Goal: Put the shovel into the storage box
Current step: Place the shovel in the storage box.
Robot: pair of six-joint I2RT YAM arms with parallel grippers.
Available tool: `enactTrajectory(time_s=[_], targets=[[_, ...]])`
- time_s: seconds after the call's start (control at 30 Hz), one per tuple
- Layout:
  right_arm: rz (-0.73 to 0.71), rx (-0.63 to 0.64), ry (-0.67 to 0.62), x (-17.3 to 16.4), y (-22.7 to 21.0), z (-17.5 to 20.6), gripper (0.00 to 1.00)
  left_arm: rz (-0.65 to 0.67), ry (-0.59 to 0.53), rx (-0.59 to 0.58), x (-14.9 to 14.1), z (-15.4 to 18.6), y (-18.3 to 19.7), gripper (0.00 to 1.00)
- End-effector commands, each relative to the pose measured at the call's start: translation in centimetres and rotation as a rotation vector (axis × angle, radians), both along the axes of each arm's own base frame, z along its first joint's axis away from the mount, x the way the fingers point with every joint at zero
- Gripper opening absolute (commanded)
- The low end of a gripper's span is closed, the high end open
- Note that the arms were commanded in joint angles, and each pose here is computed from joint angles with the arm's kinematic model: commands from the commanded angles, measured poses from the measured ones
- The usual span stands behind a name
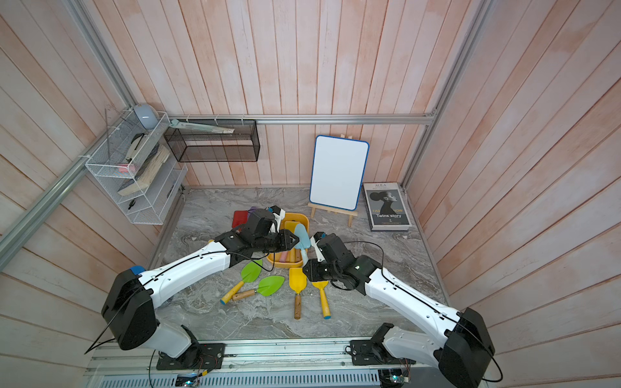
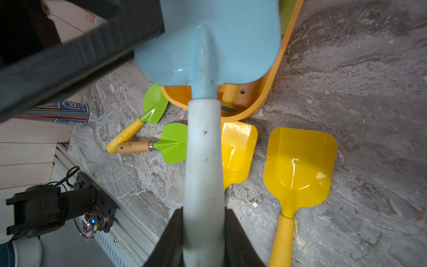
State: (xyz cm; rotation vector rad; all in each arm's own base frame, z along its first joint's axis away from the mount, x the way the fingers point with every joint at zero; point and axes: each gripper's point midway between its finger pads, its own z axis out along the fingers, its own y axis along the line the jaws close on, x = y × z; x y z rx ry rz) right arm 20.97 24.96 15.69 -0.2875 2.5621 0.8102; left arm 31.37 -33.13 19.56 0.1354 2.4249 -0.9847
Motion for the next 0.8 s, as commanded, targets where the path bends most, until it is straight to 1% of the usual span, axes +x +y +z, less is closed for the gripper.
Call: enactTrajectory(time_s=[0.0,0.07,0.27,0.43,0.53,0.67,0.7,0.73,0.77], targets=[[0.022,0.042,-0.046,0.3,1.0,1.9,0.0,0.014,-0.02,-0.002,0.6,0.5,-0.2,0.22],[0.023,0.048,-0.048,0.3,1.0,2.1,0.0,0.014,-0.017,0.0,0.5,0.4,-0.2,0.21],[0.026,0.055,-0.052,0.2,1.1,2.2,0.0,0.017,-0.007,0.006,0.5,-0.2,-0.1,0.14],[0.026,0.063,-0.057,0.2,1.1,2.4,0.0,0.016,0.001,0.01,0.6,-0.6,-0.2,0.07],[0.027,0.065,-0.062,0.2,1.1,2.6,0.0,0.016,0.007,0.014,0.6,-0.8,-0.3,0.01],[0.02,0.061,-0.066,0.4,1.0,2.6,0.0,0.023,0.008,0.019,0.7,-0.9,-0.2,0.0],[0.016,0.06,-0.068,0.4,1.0,2.6,0.04,0.024,0.007,0.022,0.7,-0.9,-0.1,0.0],[0.014,0.059,-0.07,0.5,1.0,2.7,0.15,0.024,0.007,0.027,0.7,-1.0,-0.1,0.0],[0.014,0.058,-0.071,0.5,1.0,2.7,0.21,0.023,0.005,0.029,0.8,-0.9,0.0,0.0]])
